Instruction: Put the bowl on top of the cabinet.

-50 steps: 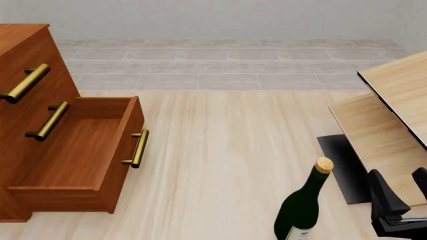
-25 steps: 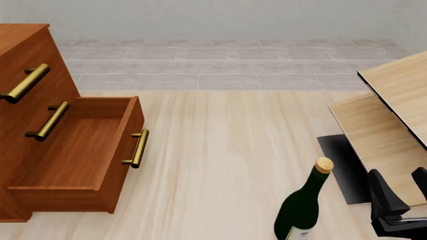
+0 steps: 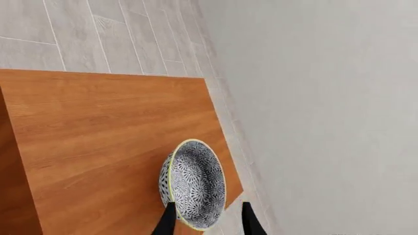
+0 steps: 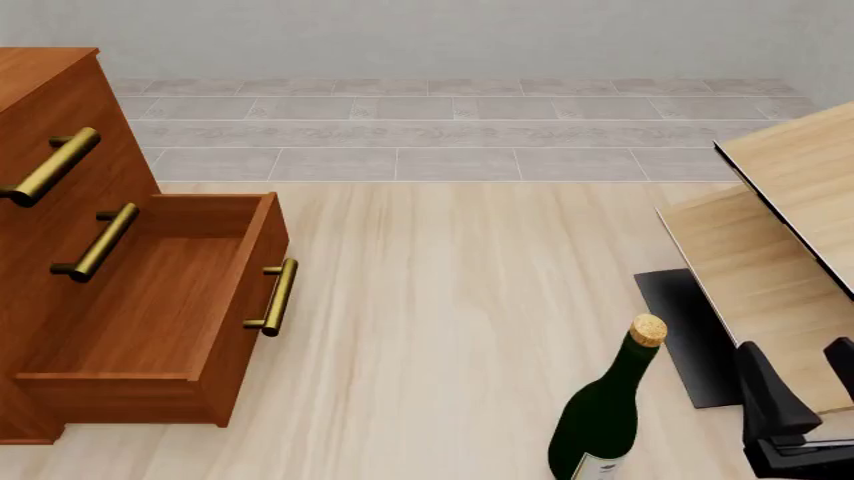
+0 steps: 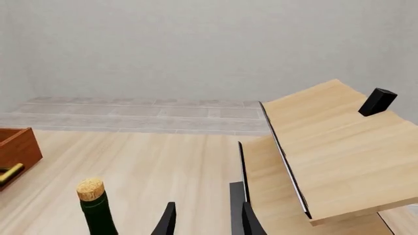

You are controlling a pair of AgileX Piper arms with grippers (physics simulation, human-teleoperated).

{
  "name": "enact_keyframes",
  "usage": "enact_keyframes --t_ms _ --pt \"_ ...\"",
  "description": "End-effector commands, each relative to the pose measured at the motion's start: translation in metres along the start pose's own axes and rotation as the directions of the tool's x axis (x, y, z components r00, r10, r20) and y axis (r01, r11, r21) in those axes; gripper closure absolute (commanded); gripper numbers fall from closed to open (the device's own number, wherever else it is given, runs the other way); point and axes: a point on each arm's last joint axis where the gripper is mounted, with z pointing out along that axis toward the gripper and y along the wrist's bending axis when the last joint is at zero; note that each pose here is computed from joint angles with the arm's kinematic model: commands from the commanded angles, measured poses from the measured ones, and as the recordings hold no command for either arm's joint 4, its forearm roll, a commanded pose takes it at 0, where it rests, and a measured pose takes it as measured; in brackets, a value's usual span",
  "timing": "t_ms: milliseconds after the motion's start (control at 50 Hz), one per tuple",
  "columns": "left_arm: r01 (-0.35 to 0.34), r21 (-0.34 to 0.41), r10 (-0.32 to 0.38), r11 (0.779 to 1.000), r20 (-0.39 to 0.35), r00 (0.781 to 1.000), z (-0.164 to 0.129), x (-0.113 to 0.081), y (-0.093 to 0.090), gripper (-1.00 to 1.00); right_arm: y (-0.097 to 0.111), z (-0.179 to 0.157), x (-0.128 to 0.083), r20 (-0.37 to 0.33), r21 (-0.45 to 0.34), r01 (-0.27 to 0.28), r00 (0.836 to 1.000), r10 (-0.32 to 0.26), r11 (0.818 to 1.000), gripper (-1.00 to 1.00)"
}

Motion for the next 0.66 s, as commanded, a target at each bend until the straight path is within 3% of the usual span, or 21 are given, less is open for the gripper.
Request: enact_keyframes --t_ms 20,300,380,540,580,660 --pt "0.008 0.074 -0.010 0.997 0.033 0.999 -0.038 -0.012 -0.024 -1.00 0.000 -0.001 0.000 0.001 -0.002 0.001 1.000 -0.001 1.000 -1.00" --pt "0.017 0.193 -0.035 0.981 0.088 0.995 -0.100 -0.029 -0.051 -1.00 0.000 0.001 0.000 0.002 -0.002 -0.001 1.000 0.001 1.000 -1.00" --pt "-0.037 0.233 0.010 0.972 0.115 0.993 -0.121 -0.035 -0.063 -1.00 0.000 0.002 -0.001 0.002 -0.001 -0.001 1.000 0.001 1.000 -1.00" --pt "-0.070 0.253 0.045 0.965 0.102 0.994 -0.136 -0.030 -0.062 -1.00 0.000 0.001 -0.001 0.004 0.003 -0.003 1.000 0.003 1.000 -1.00" --pt "-0.135 0.261 0.099 0.956 0.148 0.984 -0.148 -0.037 -0.068 -1.00 0.000 0.000 0.000 0.004 0.003 -0.004 1.000 0.004 1.000 -1.00" --pt "-0.175 0.268 0.138 0.947 0.152 0.979 -0.155 -0.036 -0.069 -1.00 0.000 -0.002 0.000 0.008 0.005 -0.005 1.000 0.005 1.000 -1.00"
